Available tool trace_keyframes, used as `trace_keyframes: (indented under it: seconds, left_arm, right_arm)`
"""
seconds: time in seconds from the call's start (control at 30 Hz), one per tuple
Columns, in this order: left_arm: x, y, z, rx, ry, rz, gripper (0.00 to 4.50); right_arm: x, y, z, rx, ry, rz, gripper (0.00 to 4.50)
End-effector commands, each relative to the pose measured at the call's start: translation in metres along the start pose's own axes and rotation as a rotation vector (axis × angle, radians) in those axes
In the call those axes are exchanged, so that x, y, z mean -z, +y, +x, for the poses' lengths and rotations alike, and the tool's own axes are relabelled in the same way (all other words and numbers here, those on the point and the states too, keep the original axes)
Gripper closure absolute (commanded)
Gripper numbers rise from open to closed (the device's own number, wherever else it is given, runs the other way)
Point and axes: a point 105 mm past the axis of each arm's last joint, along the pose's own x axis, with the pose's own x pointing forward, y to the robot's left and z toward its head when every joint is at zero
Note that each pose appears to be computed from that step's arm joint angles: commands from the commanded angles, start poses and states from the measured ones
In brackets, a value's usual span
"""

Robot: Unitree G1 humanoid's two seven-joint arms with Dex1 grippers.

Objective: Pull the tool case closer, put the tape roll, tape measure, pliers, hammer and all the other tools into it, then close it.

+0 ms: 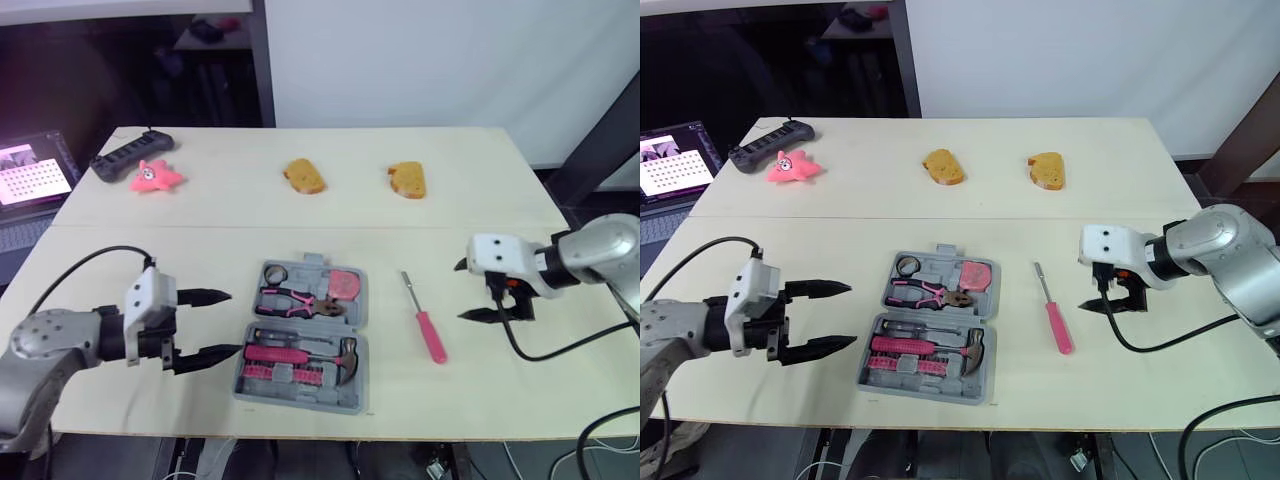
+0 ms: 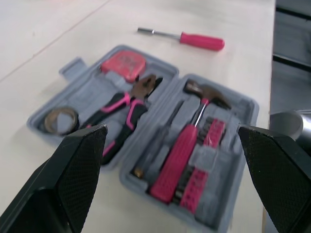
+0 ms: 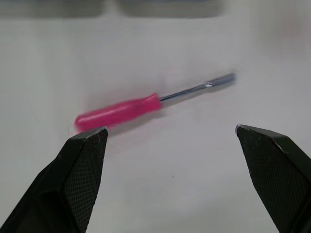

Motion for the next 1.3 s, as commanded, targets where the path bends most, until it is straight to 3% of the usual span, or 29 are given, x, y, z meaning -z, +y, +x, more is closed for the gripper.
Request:
trace_keyframes:
  seconds: [0.03, 0.23, 0.33, 0.4, 0.5, 0.67, 1.0, 1.1, 1.3]
  left_arm:
    - [-0.007, 0.000, -0.005, -0.019, -0.009, 0.049, 0.00]
    - [-0.007, -0.001, -0.005, -0.027, -0.013, 0.040, 0.00]
    - [-0.006, -0.002, -0.007, -0.028, -0.007, 0.036, 0.00]
    - [-0.005, -0.002, -0.006, -0.027, -0.006, 0.034, 0.00]
    - [-0.006, 0.000, -0.003, -0.024, -0.010, 0.045, 0.00]
    - [-0.008, -0.005, -0.004, -0.034, -0.014, 0.044, 0.00]
    - [-0.006, -0.011, -0.015, -0.088, 0.006, 0.030, 0.00]
    - [-0.006, -0.012, -0.015, -0.095, 0.007, 0.027, 0.00]
    - [-0.005, -0.012, -0.015, -0.096, 0.009, 0.025, 0.00]
  right_arm:
    - [-0.001, -0.005, 0.003, 0.006, -0.002, 0.043, 0.04]
    - [-0.005, 0.000, 0.013, -0.012, -0.002, -0.037, 0.04]
    - [-0.012, 0.001, 0.018, -0.023, -0.008, -0.205, 0.04]
    - [-0.015, 0.000, 0.024, -0.038, 0.019, -0.364, 0.04]
    - [-0.010, -0.006, 0.045, -0.112, 0.160, -0.799, 0.04]
    - [-0.011, -0.012, 0.070, -0.222, 0.198, -1.159, 0.04]
    - [-0.020, -0.012, 0.100, -0.343, 0.177, -1.373, 0.04]
    - [-0.023, -0.009, 0.100, -0.367, 0.169, -1.397, 0.86]
    - [-0.026, -0.001, 0.092, -0.389, 0.168, -1.402, 3.75]
